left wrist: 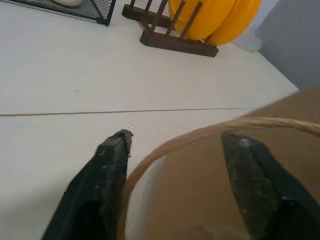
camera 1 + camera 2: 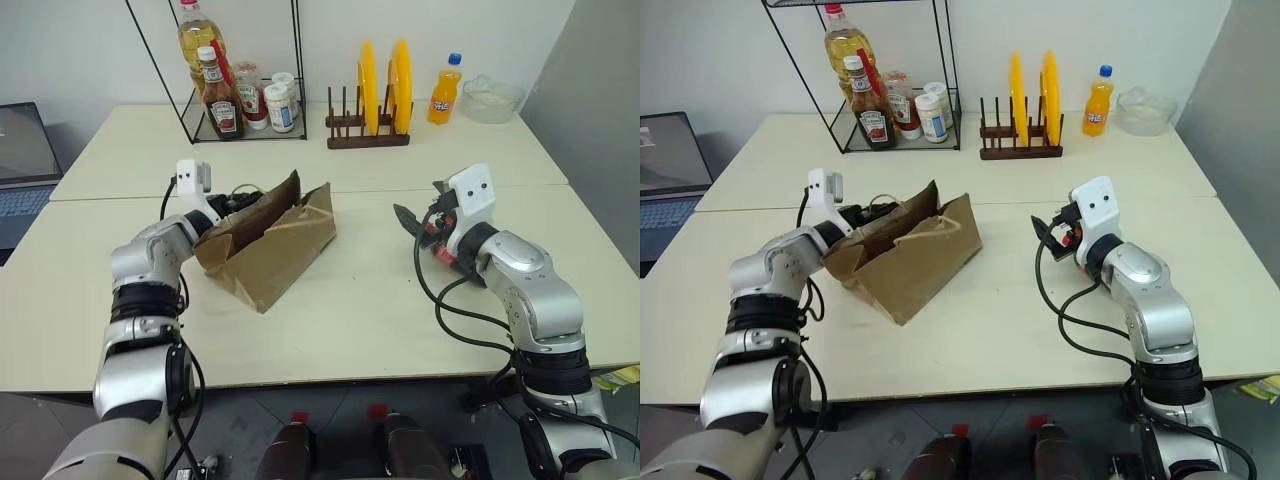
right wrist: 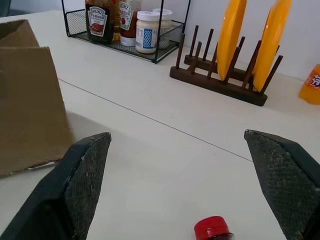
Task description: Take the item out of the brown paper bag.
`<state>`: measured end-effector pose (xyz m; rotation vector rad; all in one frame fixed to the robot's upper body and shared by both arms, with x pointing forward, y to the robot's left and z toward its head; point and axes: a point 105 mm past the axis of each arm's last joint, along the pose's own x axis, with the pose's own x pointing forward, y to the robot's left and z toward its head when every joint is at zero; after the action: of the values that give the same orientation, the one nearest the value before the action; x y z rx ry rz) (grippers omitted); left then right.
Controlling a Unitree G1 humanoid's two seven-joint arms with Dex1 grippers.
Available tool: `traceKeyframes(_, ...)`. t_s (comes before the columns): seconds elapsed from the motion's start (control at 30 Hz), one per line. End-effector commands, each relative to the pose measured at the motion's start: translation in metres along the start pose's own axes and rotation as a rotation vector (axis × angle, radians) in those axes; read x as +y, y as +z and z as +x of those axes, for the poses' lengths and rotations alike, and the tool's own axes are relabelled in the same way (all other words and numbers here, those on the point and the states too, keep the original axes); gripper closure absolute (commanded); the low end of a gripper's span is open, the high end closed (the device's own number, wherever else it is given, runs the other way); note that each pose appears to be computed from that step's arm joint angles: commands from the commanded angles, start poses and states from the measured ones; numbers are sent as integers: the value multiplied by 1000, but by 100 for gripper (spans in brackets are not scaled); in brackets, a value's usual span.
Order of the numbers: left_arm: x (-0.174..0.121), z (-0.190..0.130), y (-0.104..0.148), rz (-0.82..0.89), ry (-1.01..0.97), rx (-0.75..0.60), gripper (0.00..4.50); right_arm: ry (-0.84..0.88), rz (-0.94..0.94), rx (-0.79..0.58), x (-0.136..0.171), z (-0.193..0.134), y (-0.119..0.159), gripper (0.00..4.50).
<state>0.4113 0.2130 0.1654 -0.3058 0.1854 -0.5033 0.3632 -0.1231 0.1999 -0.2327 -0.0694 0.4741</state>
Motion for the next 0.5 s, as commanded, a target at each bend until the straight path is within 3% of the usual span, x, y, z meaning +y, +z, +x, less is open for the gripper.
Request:
traceKeyframes(0.03,-12,-27,29,88,-18,-53,13,0,-26,-58,1,-2,13,0)
traceKeyframes(0.23,-18,-63,36,151,29,-33,2,23,-23,-63,7,1,11,0)
traceKeyframes(0.5,-23,-81,41,177,61,-44,2,62,-20,-88,15,13,13,0)
